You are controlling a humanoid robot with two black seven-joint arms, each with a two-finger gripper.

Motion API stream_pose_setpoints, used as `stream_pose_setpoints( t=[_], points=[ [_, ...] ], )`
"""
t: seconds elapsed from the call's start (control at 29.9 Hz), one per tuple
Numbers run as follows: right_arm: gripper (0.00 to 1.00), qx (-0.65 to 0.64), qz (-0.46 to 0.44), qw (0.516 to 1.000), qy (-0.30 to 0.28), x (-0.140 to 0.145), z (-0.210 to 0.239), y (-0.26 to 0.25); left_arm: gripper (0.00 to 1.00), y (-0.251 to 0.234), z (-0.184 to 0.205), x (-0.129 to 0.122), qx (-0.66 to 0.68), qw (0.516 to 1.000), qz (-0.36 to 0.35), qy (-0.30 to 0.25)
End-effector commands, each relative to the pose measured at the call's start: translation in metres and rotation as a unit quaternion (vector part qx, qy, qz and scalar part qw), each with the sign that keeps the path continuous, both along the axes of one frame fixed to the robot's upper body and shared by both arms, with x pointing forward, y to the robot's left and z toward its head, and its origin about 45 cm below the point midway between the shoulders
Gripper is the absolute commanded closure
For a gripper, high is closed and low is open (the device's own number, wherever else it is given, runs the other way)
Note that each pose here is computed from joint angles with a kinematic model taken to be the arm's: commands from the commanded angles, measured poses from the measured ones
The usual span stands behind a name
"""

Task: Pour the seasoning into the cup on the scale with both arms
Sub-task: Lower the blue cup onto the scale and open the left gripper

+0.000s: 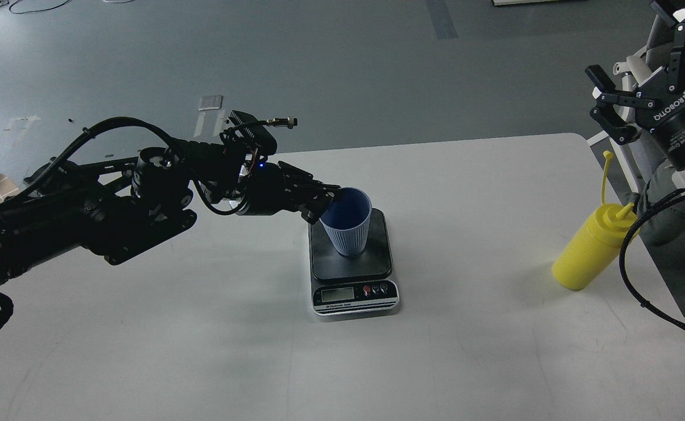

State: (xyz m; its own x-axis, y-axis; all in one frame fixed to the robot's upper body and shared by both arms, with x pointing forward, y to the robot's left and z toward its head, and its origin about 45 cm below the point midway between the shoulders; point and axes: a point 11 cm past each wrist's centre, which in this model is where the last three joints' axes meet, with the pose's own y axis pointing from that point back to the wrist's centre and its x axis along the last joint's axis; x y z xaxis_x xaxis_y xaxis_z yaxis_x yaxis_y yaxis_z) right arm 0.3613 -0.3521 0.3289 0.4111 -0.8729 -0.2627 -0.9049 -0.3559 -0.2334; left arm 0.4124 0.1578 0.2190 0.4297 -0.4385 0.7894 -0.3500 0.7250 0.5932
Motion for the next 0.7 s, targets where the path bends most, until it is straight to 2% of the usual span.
stream_pose_setpoints(
  t=[0.0, 0.13, 0.17, 0.33, 0.37, 0.47, 0.5, 0.57, 0.63, 0.67],
  points=[
    [0.00, 0.000, -0.001, 1.000, 0.002, 0.000, -0.001, -0.001, 1.00, 0.000, -0.002, -0.002, 0.006, 1.000, 0.000, 0.011],
    [0.00, 0.001, -0.001, 1.000, 0.003, 0.000, -0.002, -0.001, 0.99, 0.002, -0.004, -0.001, 0.009, 1.000, 0.003, 0.012],
    [0.00, 0.001, -0.001, 1.000, 0.003, 0.000, -0.002, -0.001, 0.95, 0.002, -0.004, -0.001, 0.009, 1.000, 0.003, 0.012],
    [0.00, 0.002, -0.002, 1.000, 0.004, 0.001, -0.003, -0.001, 0.69, 0.001, 0.002, 0.001, 0.006, 1.000, 0.003, 0.008],
    [0.00, 0.002, -0.002, 1.000, 0.004, 0.001, -0.002, -0.002, 0.54, 0.001, 0.003, 0.002, 0.005, 1.000, 0.005, 0.008],
    [0.00, 0.001, -0.002, 1.000, 0.005, 0.001, -0.003, -0.002, 0.27, 0.001, 0.006, 0.003, -0.001, 1.000, 0.007, 0.007],
    [0.00, 0.001, -0.002, 1.000, 0.005, 0.001, -0.003, -0.002, 0.27, 0.001, 0.006, 0.003, -0.001, 1.000, 0.007, 0.007],
    [0.00, 0.000, -0.002, 1.000, 0.005, 0.001, -0.003, -0.002, 0.09, -0.001, 0.011, 0.005, -0.013, 1.000, 0.011, 0.006],
    [0.00, 0.000, -0.002, 1.000, 0.005, 0.001, -0.003, -0.002, 0.03, -0.005, 0.019, 0.008, -0.042, 0.999, 0.024, 0.012],
    [0.00, 0.000, -0.002, 1.000, 0.005, 0.001, -0.003, -0.002, 0.02, -0.007, 0.026, 0.010, -0.069, 0.997, 0.035, 0.016]
  ],
)
